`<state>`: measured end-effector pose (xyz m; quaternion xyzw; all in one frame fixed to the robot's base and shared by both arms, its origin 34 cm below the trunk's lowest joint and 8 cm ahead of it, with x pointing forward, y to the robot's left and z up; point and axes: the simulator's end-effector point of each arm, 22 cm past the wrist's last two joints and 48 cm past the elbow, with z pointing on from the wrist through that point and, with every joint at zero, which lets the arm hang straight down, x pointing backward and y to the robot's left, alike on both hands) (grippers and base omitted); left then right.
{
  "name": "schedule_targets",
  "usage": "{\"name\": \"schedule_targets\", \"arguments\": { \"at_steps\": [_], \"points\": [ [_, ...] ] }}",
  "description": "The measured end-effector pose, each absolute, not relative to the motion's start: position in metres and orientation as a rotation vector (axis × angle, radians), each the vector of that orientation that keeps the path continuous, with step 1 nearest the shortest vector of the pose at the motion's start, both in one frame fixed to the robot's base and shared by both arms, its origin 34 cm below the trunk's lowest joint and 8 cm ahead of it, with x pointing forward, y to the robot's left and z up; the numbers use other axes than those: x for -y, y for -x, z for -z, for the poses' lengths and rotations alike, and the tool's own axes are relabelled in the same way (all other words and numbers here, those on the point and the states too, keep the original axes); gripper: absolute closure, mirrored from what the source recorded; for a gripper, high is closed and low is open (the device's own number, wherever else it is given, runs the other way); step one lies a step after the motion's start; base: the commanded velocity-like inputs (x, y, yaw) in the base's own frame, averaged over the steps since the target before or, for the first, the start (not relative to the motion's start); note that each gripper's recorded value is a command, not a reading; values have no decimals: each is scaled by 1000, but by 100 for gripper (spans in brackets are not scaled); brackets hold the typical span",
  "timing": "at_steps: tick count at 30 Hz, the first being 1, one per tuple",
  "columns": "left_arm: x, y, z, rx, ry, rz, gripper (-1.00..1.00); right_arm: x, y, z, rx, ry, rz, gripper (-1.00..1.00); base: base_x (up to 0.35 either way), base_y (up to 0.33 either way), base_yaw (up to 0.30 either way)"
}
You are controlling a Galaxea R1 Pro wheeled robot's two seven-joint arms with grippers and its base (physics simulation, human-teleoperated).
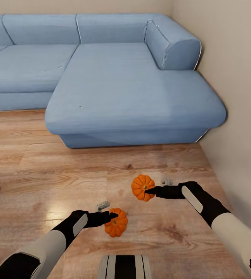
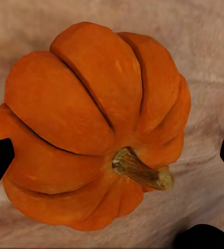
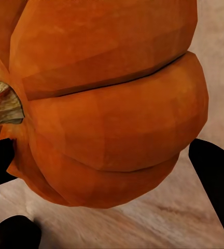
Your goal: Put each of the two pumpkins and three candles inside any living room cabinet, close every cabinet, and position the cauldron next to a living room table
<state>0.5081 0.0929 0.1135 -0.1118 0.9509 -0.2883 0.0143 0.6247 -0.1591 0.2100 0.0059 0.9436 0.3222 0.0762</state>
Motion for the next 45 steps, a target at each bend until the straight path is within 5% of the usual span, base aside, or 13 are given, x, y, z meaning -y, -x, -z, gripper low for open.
{"name": "schedule_targets", "arguments": {
  "at_steps": [35,36,45],
  "points": [
    [-93,-485,-88,-3013,386,901,-100,159,-608,-179,-2878,-50,-983,100,0,0,0],
    [-93,-485,-88,-3013,386,901,100,159,-608,-179,-2878,-50,-983,100,0,0,0],
    [-94,-485,-88,-3013,386,900,100,159,-608,-179,-2878,-50,-984,100,0,0,0]
  ]
}}
